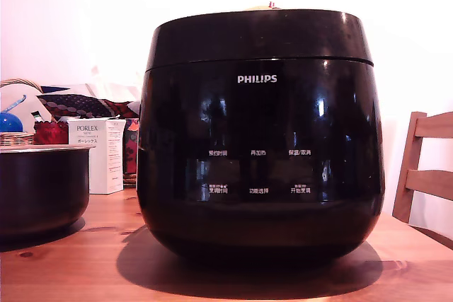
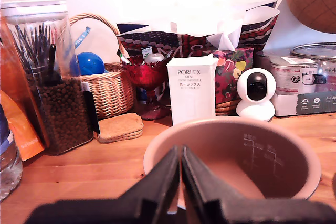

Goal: Open the rice cooker by pressing the large metal button on the top of its lid with medium force

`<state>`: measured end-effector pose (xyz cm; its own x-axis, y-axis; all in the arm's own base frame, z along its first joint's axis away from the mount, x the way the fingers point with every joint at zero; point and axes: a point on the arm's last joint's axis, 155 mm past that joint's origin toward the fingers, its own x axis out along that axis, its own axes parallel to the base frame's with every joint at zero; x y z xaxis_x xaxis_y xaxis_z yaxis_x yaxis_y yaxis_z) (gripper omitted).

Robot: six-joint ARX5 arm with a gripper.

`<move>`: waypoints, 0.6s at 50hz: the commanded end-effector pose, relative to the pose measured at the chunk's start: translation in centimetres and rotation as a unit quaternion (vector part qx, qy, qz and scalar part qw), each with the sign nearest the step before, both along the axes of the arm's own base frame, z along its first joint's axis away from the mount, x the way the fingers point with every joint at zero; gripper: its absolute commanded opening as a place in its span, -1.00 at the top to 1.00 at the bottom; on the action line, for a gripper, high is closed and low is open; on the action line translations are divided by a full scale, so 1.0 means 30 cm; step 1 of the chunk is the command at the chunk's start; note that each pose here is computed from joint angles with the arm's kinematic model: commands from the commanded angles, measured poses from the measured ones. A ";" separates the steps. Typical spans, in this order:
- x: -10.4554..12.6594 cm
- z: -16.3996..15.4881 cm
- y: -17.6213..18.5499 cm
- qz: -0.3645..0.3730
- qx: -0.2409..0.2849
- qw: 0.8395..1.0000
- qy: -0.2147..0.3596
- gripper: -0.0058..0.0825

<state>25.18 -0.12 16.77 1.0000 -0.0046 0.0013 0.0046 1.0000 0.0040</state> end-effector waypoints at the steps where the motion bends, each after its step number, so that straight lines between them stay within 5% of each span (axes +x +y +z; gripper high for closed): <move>1: 0.002 -0.071 -0.049 -0.043 -0.030 0.998 0.023 0.92; 30: -0.010 0.020 -0.121 -0.104 -0.039 0.993 -0.029 0.92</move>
<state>24.83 -3.36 18.24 0.9802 -0.1859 0.0682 0.1899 0.9800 -0.0593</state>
